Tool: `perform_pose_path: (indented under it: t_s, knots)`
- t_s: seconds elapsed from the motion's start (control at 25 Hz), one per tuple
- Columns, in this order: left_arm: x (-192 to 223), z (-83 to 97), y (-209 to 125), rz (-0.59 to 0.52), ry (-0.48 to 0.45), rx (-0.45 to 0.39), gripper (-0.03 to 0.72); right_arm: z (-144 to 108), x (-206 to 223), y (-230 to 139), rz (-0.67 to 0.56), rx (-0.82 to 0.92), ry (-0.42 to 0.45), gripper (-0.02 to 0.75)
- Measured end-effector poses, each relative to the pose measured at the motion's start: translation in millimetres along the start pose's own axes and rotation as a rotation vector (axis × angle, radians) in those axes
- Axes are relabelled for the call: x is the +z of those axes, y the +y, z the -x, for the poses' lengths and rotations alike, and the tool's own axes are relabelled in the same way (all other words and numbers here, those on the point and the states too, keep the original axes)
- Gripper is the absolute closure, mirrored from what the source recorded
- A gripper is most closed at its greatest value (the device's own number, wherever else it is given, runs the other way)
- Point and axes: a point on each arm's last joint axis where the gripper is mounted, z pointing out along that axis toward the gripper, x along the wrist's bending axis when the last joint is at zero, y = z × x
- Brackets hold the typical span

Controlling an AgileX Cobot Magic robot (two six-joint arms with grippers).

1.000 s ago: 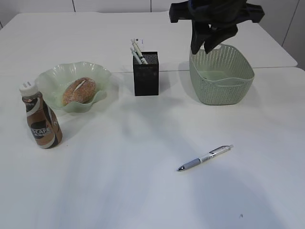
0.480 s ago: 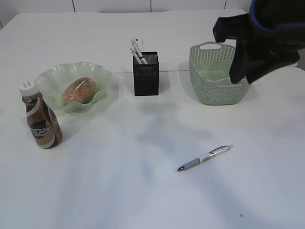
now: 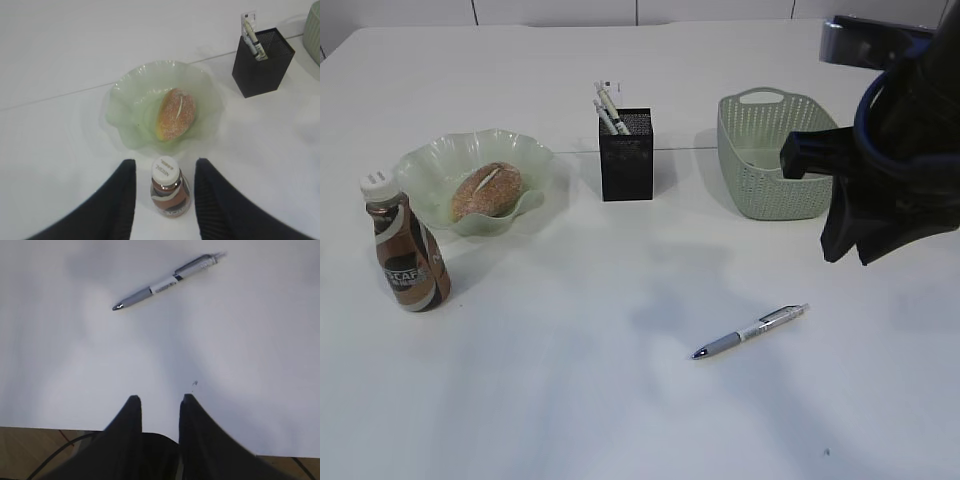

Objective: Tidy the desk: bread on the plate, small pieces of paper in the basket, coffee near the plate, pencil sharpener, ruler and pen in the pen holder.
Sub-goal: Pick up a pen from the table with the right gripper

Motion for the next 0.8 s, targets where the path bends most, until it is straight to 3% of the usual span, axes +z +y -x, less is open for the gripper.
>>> perform_pose_path:
  t_s: [0.52,0.8]
  knots:
    - [0,-0.6,-6,-0.068,0.007,-0.016,0.413,-7,34,17,-0.009,0.140,0.000,0.513]
    - [0,-1.1,-8,-0.086,0.013,-0.016,0.413,-11,81,26,-0.143,0.226,-0.043,0.286]
